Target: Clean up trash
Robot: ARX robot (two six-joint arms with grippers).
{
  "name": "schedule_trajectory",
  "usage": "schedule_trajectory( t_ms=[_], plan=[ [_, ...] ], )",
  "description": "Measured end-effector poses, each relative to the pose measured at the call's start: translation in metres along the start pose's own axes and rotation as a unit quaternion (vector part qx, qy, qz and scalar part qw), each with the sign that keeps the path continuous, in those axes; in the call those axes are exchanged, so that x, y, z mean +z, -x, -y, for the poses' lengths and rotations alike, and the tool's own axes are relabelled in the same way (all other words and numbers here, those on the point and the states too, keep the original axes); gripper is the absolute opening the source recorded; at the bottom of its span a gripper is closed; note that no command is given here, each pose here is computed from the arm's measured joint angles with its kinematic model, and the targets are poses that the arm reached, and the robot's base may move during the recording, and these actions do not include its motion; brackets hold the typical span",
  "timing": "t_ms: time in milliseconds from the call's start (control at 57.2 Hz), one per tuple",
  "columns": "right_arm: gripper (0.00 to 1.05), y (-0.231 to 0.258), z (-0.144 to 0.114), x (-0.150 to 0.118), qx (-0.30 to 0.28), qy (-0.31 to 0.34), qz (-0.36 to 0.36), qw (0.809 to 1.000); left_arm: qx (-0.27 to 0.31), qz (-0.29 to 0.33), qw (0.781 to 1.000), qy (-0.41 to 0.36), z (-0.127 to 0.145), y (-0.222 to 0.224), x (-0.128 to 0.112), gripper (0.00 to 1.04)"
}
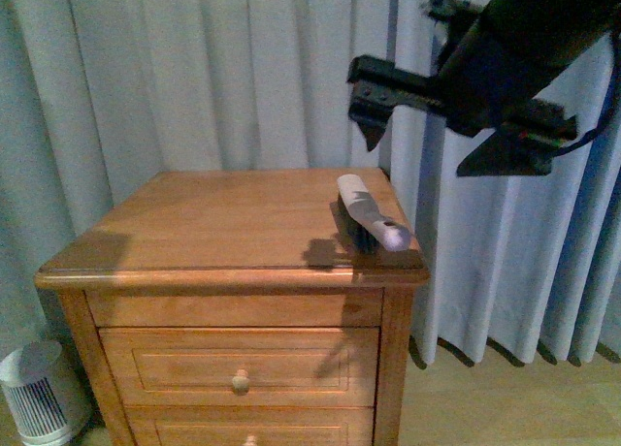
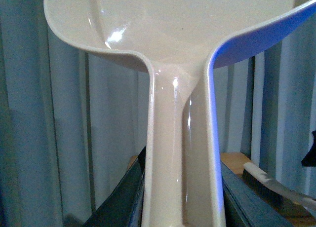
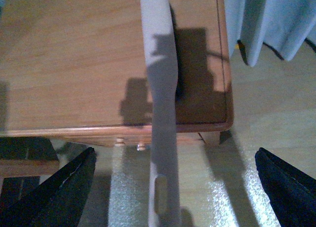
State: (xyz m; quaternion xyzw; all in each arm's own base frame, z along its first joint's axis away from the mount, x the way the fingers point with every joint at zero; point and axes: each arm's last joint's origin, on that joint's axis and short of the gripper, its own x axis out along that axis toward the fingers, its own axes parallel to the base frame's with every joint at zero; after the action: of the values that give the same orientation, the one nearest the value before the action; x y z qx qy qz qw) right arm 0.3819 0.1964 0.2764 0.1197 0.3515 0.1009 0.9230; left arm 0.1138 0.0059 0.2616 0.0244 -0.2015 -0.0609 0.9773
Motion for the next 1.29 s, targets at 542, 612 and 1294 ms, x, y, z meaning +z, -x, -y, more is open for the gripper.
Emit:
schedule_trajectory(
  t_ms=[542, 612, 1294],
  plan=[
    [0.87, -0.081, -0.012, -0.01, -0.021, -0.027, -0.05, 0.998, 0.0, 0.0, 1.0, 0.0, 0.0, 0.0, 0.0, 0.28],
    [0.77, -0.082, -0.012, -0.012, -0.024, -0.026, -0.056, 0.998, 0.0, 0.0, 1.0, 0.0, 0.0, 0.0, 0.0, 0.28],
    [0.21, -0.073, -0.001, -0.022, -0.017, 0.001, -0.021, 1.0, 0.0, 0.0, 1.0, 0.0, 0.0, 0.0, 0.0, 0.28]
  ],
)
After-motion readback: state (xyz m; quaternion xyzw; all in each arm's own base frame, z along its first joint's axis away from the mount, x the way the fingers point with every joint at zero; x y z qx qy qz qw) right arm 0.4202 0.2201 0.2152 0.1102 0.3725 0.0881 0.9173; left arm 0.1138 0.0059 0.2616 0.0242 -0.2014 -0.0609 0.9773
